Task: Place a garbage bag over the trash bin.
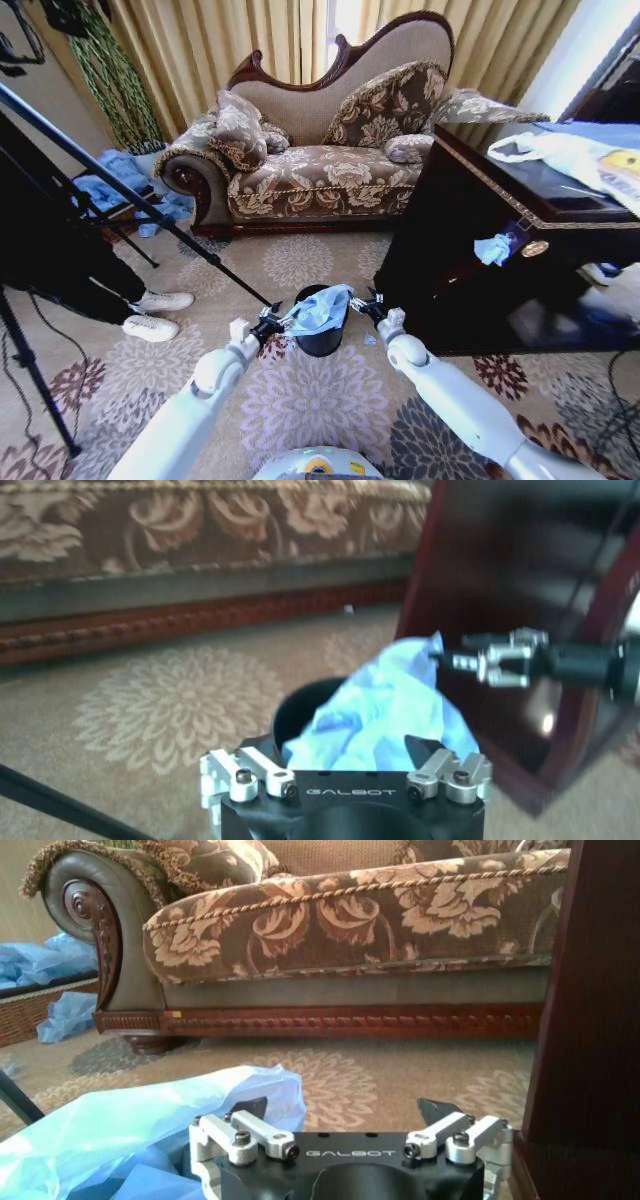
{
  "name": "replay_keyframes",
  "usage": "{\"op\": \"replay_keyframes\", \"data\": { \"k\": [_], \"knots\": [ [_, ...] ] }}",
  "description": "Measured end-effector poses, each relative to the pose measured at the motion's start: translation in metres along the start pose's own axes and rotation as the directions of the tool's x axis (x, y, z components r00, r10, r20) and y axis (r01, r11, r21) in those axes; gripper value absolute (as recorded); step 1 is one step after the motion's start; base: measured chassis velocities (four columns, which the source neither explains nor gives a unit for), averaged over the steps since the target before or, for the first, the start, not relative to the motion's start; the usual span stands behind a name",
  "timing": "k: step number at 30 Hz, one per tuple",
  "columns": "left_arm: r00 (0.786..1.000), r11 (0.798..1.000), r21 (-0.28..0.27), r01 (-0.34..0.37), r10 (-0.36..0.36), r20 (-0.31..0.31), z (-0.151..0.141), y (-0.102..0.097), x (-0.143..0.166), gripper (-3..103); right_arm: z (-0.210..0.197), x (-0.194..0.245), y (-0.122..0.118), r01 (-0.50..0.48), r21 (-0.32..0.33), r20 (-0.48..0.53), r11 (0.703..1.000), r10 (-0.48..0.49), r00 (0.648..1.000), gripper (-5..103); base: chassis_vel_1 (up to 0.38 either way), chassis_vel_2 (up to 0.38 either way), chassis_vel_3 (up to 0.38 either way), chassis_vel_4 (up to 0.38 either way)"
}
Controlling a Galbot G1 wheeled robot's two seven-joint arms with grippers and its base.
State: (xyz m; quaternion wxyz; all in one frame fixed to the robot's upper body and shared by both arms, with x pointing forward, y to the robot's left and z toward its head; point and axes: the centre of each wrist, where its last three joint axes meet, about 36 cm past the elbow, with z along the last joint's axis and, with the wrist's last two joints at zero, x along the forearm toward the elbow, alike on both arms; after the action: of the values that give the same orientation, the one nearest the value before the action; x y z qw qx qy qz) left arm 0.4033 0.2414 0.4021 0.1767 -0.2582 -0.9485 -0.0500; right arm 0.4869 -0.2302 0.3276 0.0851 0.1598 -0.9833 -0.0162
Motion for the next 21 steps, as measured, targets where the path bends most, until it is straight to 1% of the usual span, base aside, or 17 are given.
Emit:
{"op": "replay_keyframes", "data": {
  "k": [1,2,5,6,7,9,10,11,13,14,15,16,19,20,21],
  "knots": [
    [1.0,1.0,-0.026,-0.003,0.002,-0.023,0.001,0.0,0.0,95,0.001,0.001,-0.001,-0.002,0.001,0.0,1.0,0.002,1.0,99,0.0,0.0,0.0,0.0],
    [1.0,1.0,-0.026,-0.003,0.002,-0.023,0.001,0.0,0.0,95,0.001,0.001,-0.001,-0.002,0.001,0.0,1.0,0.002,1.0,99,0.0,0.0,0.0,0.0],
    [0.997,0.996,-0.092,0.001,-0.008,-0.078,0.006,0.001,0.0,101,0.002,0.003,-0.003,-0.003,0.007,0.002,1.0,0.003,1.0,100,0.0,0.0,0.0,0.0],
    [0.997,0.996,-0.092,0.001,-0.008,-0.078,0.006,0.001,0.0,101,0.002,0.003,-0.003,-0.003,0.007,0.002,1.0,0.003,1.0,100,0.0,0.0,0.0,0.0],
    [0.996,0.994,-0.107,0.009,-0.018,-0.086,0.007,0.001,0.0,101,0.002,0.004,-0.004,-0.004,0.007,0.003,1.0,0.004,1.0,100,0.0,0.0,0.0,0.0],
    [0.996,0.993,-0.115,0.021,-0.032,-0.088,0.008,0.0,-0.002,97,0.003,0.005,-0.004,-0.006,0.009,0.004,1.0,0.006,1.0,100,0.0,0.0,0.0,0.0],
    [0.996,0.993,-0.115,0.021,-0.032,-0.088,0.008,0.0,-0.002,97,0.003,0.005,-0.004,-0.006,0.009,0.004,1.0,0.006,1.0,100,0.0,0.0,0.0,0.0],
    [0.995,0.993,-0.114,0.032,-0.042,-0.086,0.008,0.0,-0.003,94,0.003,0.006,-0.006,-0.007,0.014,0.002,1.0,0.007,1.0,100,0.0,0.0,0.0,0.0],
    [0.995,0.993,-0.106,0.044,-0.054,-0.087,0.01,-0.001,-0.006,85,0.005,0.008,-0.008,-0.007,0.022,-0.002,1.0,0.007,1.0,100,0.0,0.0,0.0,0.0],
    [0.995,0.993,-0.106,0.044,-0.054,-0.087,0.01,-0.001,-0.006,85,0.005,0.008,-0.008,-0.007,0.022,-0.002,1.0,0.007,1.0,100,0.0,0.0,0.0,0.0],
    [0.994,0.994,-0.103,0.048,-0.057,-0.088,0.011,-0.001,-0.007,79,0.006,0.009,-0.008,-0.007,0.025,-0.003,1.0,0.007,1.0,100,0.0,0.0,0.0,0.0],
    [0.994,0.994,-0.097,0.052,-0.061,-0.09,0.013,-0.001,-0.008,79,0.007,0.01,-0.009,-0.009,0.026,-0.005,1.0,0.009,1.0,100,0.0,0.0,0.0,0.0],
    [0.993,0.995,-0.082,0.058,-0.066,-0.097,0.017,0.0,-0.01,62,0.008,0.011,-0.01,-0.013,0.025,-0.003,1.0,0.013,1.0,100,0.0,0.0,0.0,0.0],
    [0.993,0.995,-0.082,0.058,-0.066,-0.097,0.017,0.0,-0.01,62,0.008,0.011,-0.01,-0.013,0.025,-0.003,1.0,0.013,1.0,100,0.0,0.0,0.0,0.0],
    [0.993,0.995,-0.079,0.059,-0.066,-0.1,0.018,0.001,-0.01,57,0.007,0.012,-0.011,-0.014,0.026,-0.002,1.0,0.014,1.0,100,0.0,0.0,0.0,0.0]
  ]
}}
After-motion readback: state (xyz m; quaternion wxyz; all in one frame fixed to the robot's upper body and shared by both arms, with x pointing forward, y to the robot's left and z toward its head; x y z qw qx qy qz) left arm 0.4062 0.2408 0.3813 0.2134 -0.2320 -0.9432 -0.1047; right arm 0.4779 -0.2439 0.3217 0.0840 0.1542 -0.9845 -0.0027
